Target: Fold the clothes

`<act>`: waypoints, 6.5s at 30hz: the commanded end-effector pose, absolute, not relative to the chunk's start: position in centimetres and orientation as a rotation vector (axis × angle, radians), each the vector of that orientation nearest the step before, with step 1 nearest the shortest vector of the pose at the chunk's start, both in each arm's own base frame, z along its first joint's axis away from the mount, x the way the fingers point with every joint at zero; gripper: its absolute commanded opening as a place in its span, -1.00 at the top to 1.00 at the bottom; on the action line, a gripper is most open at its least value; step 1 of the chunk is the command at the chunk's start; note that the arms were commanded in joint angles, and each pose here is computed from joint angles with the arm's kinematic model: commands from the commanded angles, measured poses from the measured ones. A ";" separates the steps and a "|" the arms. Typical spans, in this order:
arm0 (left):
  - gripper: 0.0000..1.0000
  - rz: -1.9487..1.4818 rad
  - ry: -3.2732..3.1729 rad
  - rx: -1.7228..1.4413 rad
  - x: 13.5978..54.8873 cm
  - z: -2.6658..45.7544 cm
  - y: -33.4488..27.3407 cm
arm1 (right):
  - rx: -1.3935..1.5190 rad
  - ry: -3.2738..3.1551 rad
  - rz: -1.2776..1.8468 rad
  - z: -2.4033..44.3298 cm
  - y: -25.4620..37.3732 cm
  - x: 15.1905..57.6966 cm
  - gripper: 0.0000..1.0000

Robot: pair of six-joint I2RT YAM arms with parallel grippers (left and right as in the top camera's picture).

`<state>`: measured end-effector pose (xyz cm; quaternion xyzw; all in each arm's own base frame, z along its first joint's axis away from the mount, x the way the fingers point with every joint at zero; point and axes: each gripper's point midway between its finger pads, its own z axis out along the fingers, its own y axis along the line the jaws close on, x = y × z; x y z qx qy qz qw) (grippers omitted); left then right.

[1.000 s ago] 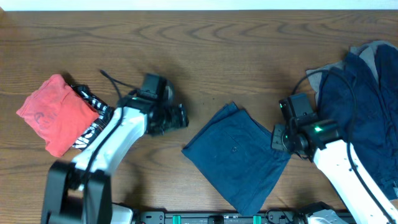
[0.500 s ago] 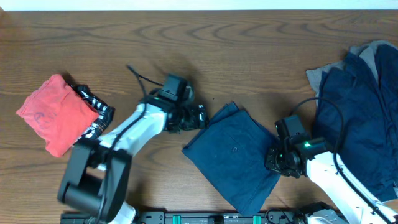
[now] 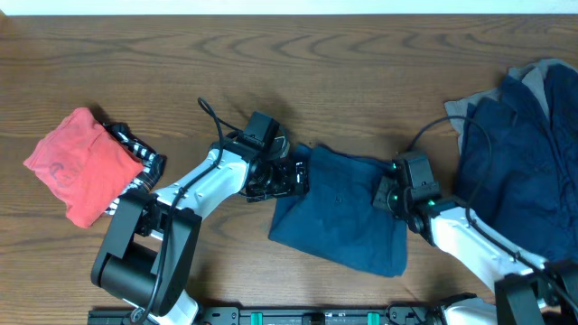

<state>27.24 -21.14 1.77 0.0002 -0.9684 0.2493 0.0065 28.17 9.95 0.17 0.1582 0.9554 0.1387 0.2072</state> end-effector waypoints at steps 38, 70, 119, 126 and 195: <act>-0.96 1.075 -2.892 0.021 28.0 0.5 -23.8 | 0.451 2.880 0.241 -3.8 7.7 24.1 0.25; 0.85 1.059 -3.670 1.405 38.4 21.0 11.4 | 0.289 2.740 0.237 6.7 5.7 27.2 0.07; -0.95 0.415 -3.186 2.128 32.6 10.0 25.1 | 0.267 2.799 0.209 6.2 5.4 25.9 -0.13; -0.95 0.441 -3.083 2.155 31.7 7.3 25.7 | 0.268 2.807 0.206 6.1 5.4 25.7 -0.15; -0.96 0.387 -4.291 -0.136 8.8 29.5 -1.9 | 0.235 2.248 0.260 18.1 2.8 19.0 -0.99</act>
